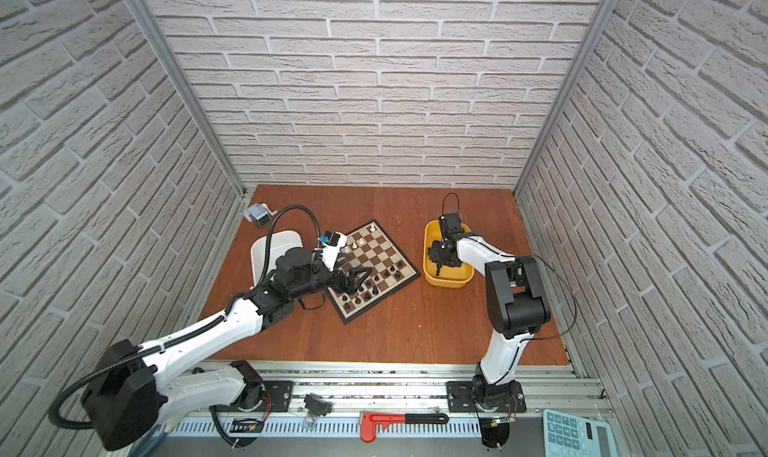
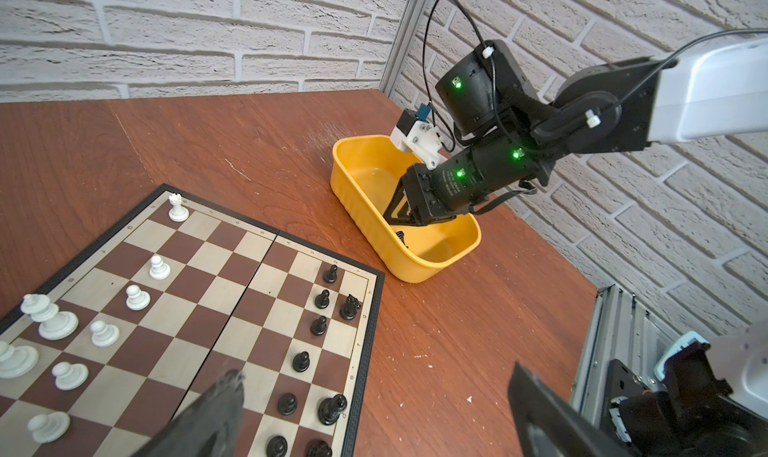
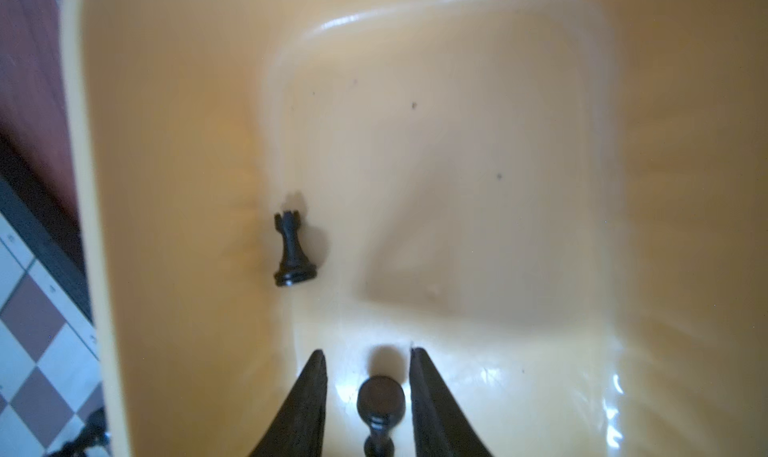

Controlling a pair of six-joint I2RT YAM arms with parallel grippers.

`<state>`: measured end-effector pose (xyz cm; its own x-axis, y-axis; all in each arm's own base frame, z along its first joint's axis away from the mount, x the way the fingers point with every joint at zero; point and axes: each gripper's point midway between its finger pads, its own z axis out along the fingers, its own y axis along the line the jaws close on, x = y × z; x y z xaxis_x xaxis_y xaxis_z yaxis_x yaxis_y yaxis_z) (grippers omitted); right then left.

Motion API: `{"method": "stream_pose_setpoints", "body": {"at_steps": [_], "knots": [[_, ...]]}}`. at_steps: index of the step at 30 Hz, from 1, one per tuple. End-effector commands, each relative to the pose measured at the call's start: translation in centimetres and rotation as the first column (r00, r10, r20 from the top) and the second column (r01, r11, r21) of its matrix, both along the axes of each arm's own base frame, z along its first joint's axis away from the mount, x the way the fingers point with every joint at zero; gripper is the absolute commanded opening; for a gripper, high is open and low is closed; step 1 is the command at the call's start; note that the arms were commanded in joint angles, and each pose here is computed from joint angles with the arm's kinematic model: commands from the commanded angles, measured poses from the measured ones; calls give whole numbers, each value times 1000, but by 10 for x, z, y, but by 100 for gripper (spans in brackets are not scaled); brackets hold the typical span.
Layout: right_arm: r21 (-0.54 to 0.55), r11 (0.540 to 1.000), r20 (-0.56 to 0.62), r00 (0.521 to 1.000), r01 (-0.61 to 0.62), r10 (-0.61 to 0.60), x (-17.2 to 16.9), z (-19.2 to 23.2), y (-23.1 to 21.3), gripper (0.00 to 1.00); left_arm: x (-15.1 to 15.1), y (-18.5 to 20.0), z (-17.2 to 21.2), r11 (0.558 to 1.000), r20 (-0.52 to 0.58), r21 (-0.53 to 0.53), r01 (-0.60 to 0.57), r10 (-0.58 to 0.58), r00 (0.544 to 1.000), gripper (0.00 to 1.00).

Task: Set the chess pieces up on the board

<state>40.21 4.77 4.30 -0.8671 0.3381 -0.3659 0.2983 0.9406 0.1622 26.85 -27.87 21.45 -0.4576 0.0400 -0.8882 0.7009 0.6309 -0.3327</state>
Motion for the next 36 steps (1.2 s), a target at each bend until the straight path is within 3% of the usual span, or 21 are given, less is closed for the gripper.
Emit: {"method": "stream_pose_setpoints", "body": {"at_steps": [1,15,25,36], "knots": [[50,998,9,1000,28,-28,-10,13,3,41,0,0,13,999,50,-40,-5,7,999,98],[73,969,-122,966,236,-226,-11,-15,0,45,-5,6,12,999,68,-34,-9,11,998,99],[97,953,-129,953,288,-275,-2,-25,2,33,-4,9,11,1000,90,-22,-15,16,996,98],[113,956,-23,963,270,-269,13,-5,-2,16,-1,8,14,1000,103,-16,-20,21,994,98]]}}
